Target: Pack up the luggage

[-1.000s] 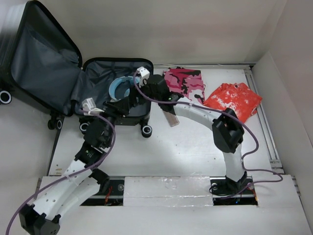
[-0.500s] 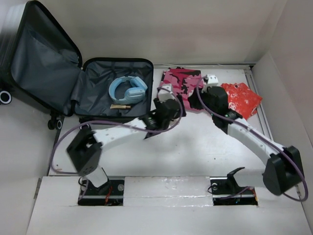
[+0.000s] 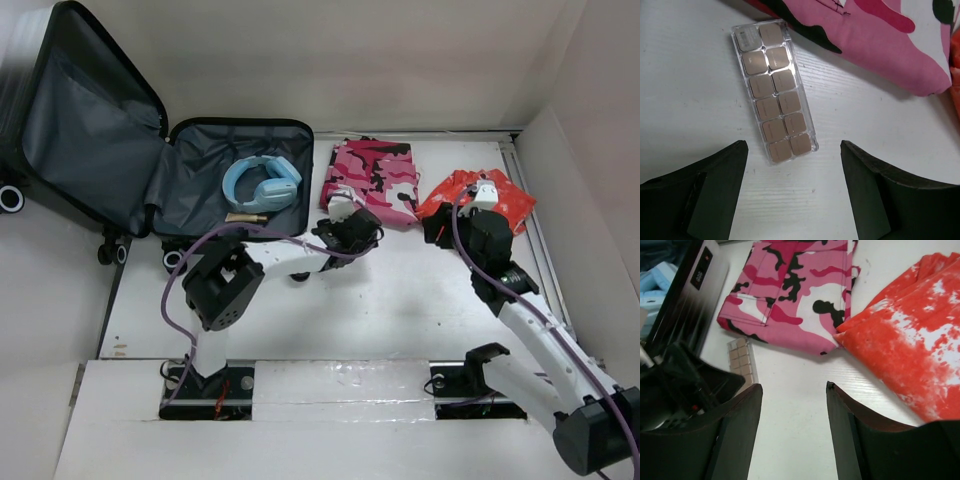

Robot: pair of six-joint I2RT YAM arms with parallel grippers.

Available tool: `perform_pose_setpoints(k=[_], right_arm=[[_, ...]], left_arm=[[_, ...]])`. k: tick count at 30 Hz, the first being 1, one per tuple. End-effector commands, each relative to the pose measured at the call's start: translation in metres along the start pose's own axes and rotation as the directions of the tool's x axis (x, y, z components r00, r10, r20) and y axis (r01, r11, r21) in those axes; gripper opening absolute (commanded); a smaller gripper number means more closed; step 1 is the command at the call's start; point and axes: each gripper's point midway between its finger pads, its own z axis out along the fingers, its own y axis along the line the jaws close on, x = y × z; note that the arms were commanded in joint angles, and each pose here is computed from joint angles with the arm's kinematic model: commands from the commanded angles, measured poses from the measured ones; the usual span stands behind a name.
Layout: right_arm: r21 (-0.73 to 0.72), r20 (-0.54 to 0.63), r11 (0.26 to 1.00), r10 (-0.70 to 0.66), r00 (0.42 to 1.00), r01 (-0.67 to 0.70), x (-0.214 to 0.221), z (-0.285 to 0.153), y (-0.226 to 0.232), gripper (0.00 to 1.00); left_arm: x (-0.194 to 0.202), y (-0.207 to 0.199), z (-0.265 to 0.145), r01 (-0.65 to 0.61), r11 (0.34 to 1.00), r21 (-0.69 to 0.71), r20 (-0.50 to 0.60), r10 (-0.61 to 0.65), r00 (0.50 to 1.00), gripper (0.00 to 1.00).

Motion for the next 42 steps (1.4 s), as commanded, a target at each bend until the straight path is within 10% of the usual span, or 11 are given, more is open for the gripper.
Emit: perform_pose_setpoints(k=[1,15,28,42], right_arm=[[-0.081,-0.008,0.997,0.007,1.0,-0.008,0.006,-0.001,0.012,0.6],[-0.211,-0.051,0.977,-0.041,0.998,0.03,0.025,0.005,0.048,0.6],[-0.218,0.137,0.975,-0.004,0.991,0.034,-0.029,-0.044,0.048,0.61],[-0.254,0.125,0.966,-0.007,0.992,0.039,-0.028,-0.044,0.055,0.63]], left_arm=[[0.0,0.001,0.011,0.042,0.998,-0.055,-0.004,-0.042,0.999,0.71],[0.01,0.013,0.039,-0.006,0.981,-0.193,0.006,0.007,1.0,0.69],[0.036,0.083,0.035,-0.198,0.895,-0.4,-0.08,0.182,0.98,0.5],[0.046,0.082,0.032,-0.269,0.884,-0.383,-0.11,0.245,0.963,0.65]])
